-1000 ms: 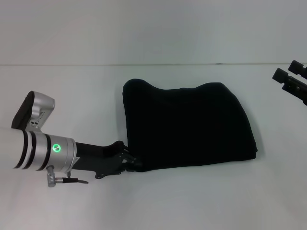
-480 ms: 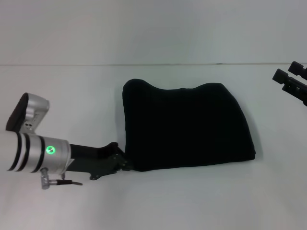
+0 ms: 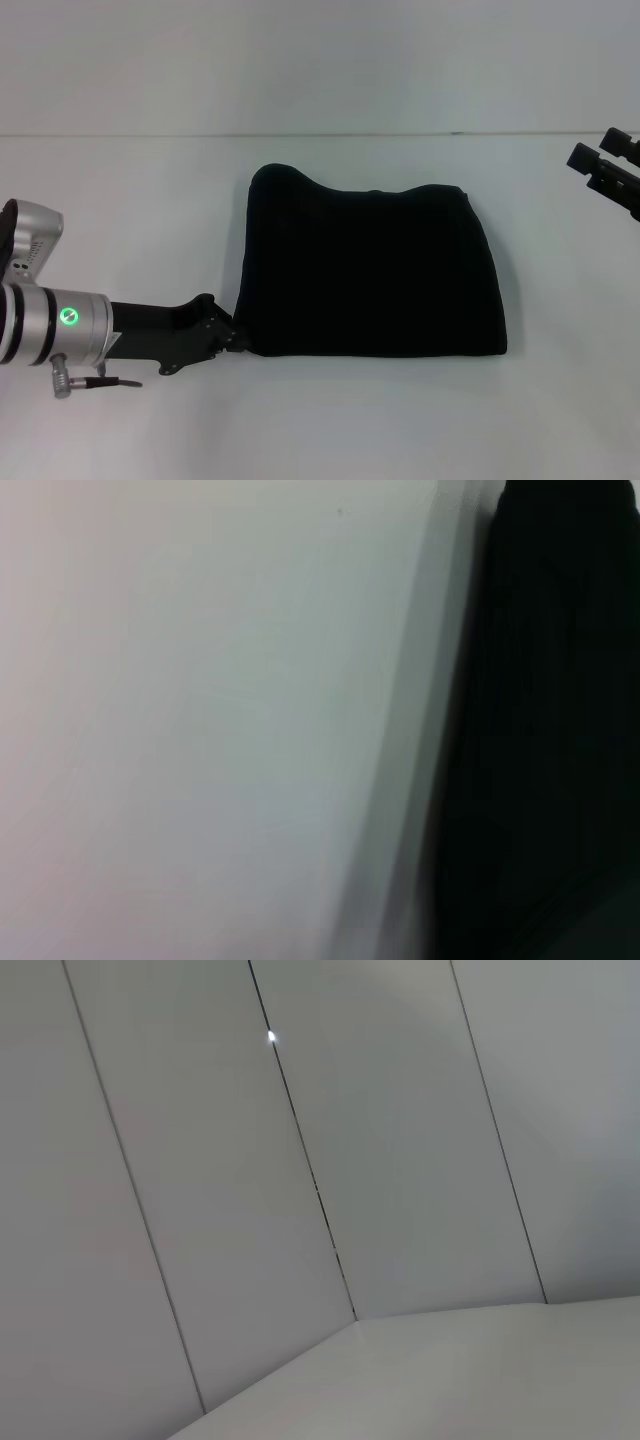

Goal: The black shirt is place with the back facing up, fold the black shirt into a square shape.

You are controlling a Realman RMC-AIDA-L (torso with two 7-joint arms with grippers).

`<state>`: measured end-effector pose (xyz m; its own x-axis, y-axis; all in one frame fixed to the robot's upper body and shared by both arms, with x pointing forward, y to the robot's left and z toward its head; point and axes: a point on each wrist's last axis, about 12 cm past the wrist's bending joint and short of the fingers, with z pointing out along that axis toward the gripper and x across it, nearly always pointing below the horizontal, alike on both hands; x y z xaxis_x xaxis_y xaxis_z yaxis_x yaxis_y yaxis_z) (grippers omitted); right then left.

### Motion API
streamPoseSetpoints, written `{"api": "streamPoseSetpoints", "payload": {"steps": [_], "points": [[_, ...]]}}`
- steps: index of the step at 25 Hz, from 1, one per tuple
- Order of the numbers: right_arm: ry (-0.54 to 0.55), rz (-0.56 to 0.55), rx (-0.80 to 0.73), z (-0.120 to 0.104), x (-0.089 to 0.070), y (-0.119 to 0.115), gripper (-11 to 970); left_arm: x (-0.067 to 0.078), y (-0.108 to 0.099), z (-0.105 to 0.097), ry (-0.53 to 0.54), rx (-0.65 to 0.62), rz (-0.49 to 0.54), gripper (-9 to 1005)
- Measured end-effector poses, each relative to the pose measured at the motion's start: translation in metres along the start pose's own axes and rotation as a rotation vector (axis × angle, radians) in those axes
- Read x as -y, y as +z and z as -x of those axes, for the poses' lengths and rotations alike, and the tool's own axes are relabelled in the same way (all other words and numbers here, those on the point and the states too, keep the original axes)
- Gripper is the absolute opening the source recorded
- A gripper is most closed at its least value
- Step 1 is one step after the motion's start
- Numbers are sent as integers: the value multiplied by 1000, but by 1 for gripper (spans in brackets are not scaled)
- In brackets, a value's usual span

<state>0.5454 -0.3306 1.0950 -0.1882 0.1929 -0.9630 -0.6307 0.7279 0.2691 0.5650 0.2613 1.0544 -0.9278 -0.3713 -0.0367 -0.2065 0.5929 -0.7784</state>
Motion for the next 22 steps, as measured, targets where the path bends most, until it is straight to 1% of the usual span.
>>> {"api": "streamPoseSetpoints", "payload": {"steps": [6,9,11,13,15,18,20,22], "points": [[1,-6,0,0,1,1,735,3,-13,1,6,-30,-65,39],[6,-13,-2,1,2,1,736,1,-28,5,19,-11,-86,41],[21,-24,-11,1,4,1,736,-5,-43,10,26,30,-105,43],[46,-39,-45,1,9,0,737,-7,-57,13,69,85,-149,129],[54,-45,-102,0,12,-1,737,-3,-67,14,202,130,-222,215],[1,-47,-199,-5,15,-3,737,14,-64,9,556,145,-323,340],[-57,-33,-256,-8,15,-5,735,25,-58,11,770,170,-338,422],[-95,22,-277,-10,8,-4,733,33,-52,17,897,204,-313,503]]}}
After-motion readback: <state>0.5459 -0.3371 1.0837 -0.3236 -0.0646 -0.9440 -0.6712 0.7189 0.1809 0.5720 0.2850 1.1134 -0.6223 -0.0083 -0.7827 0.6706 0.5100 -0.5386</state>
